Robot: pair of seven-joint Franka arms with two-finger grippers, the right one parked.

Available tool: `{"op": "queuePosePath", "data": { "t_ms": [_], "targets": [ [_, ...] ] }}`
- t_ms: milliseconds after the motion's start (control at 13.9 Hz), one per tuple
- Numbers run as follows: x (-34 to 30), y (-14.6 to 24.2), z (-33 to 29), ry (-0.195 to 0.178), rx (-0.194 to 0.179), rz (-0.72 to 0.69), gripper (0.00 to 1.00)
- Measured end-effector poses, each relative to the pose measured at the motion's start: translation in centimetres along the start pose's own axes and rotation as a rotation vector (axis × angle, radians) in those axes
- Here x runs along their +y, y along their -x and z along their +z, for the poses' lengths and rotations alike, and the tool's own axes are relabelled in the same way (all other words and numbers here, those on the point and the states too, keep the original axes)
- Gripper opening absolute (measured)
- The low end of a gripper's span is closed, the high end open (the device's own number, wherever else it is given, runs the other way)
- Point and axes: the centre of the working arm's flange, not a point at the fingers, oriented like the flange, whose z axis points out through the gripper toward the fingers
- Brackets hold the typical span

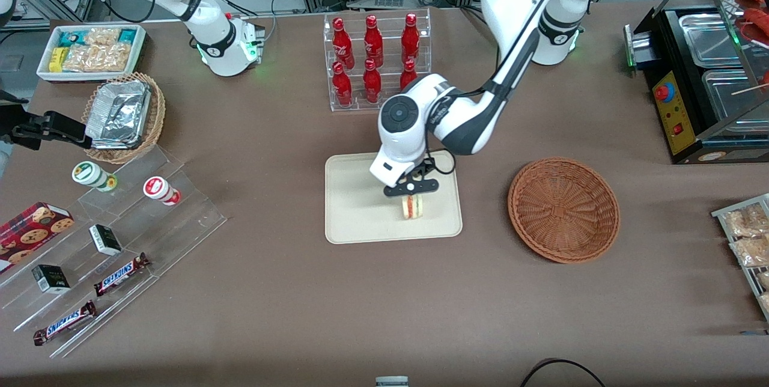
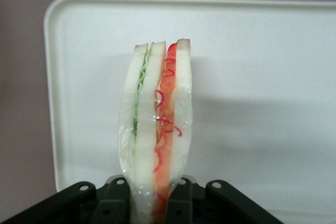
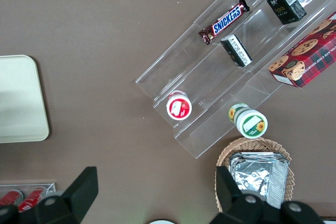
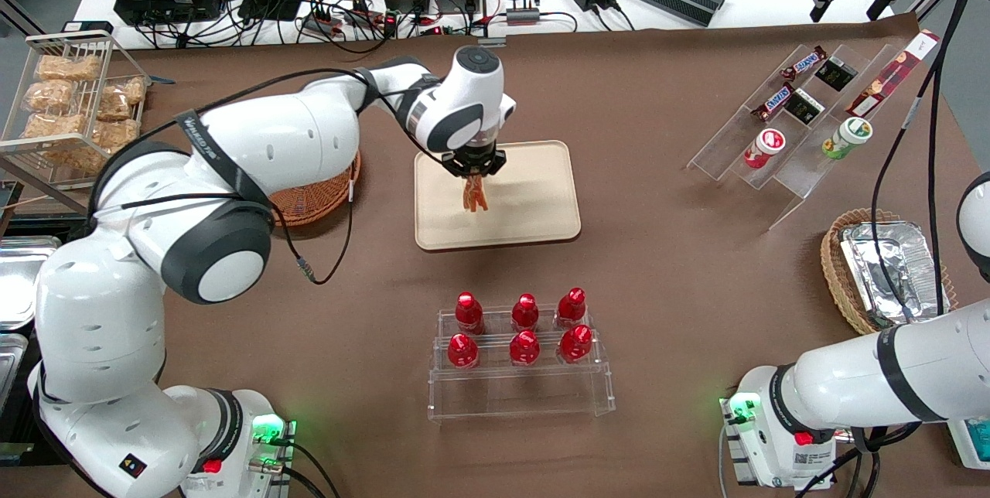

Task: Place sandwich from basket to tray
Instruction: 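Lower the sandwich onto the tray and open the left gripper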

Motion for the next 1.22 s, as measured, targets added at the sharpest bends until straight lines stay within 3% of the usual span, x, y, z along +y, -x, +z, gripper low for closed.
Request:
{"op": "queuePosePath", "data": {
  "t_ms": [935,1007,1222],
  "targets": [
    [3.4,2.6,4.1,-0.007,-0.003,0.063,0.19],
    [3.5,2.6,4.0,-0.005,-0.002,0.063,0.25],
    [3.7,2.2,3.3,0.007,0.010,0.061,0.55]
  ]
}}
